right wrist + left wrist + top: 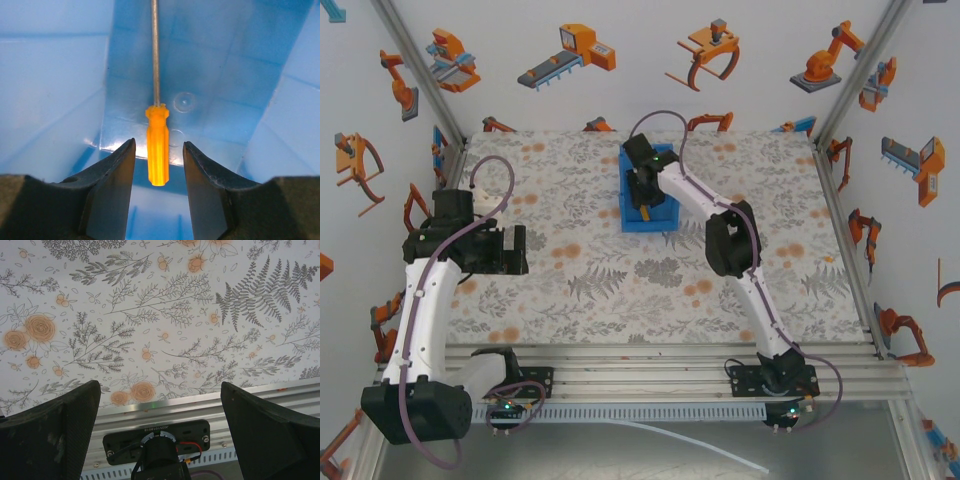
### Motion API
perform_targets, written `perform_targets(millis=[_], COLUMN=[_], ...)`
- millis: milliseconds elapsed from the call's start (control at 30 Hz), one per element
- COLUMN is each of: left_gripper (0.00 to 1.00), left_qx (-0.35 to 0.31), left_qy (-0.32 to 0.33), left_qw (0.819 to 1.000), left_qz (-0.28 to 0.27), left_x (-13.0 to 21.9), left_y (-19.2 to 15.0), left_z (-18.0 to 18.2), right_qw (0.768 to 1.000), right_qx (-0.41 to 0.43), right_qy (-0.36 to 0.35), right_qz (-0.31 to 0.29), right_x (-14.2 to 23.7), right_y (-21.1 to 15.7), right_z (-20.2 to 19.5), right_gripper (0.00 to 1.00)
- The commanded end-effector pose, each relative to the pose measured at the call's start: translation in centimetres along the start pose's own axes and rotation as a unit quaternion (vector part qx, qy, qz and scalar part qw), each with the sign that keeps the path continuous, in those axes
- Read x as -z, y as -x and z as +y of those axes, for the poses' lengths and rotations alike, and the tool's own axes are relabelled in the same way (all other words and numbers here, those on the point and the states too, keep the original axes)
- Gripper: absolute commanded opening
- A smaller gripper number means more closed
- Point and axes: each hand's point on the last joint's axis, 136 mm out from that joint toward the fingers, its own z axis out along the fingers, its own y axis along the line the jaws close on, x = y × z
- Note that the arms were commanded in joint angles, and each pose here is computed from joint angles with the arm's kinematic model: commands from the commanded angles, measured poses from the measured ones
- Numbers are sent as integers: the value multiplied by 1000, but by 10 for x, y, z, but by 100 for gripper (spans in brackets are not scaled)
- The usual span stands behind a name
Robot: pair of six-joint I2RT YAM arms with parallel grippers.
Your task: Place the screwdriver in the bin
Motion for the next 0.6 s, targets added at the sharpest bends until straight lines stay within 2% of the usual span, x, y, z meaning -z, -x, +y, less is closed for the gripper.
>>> perform_targets(millis=[0,200,367,500,533,567], left_gripper=[97,97,97,97,97,97], left_qx=[-1,4,4,6,8,11], left_qy=[1,14,23,20,19,18], left_qw=[1000,1000,999,995,995,994], left_qz=[-10,-19,-49,-93,-101,-109], left_x=[8,5,0,5,6,6], left_y=[6,8,7,16,19,21], left_z=[0,5,7,4,4,4], right_qw=[999,994,983,965,962,957], right_qx=[5,-1,-24,-37,-42,-48], right_qy=[-21,-8,29,45,43,41], right_qz=[-42,-107,-182,-254,-267,-282], right_x=[54,136,211,257,262,271], right_y=[29,54,51,21,11,-1], right_z=[-12,-14,-18,-34,-40,-47], right_gripper=[44,44,46,78,83,93])
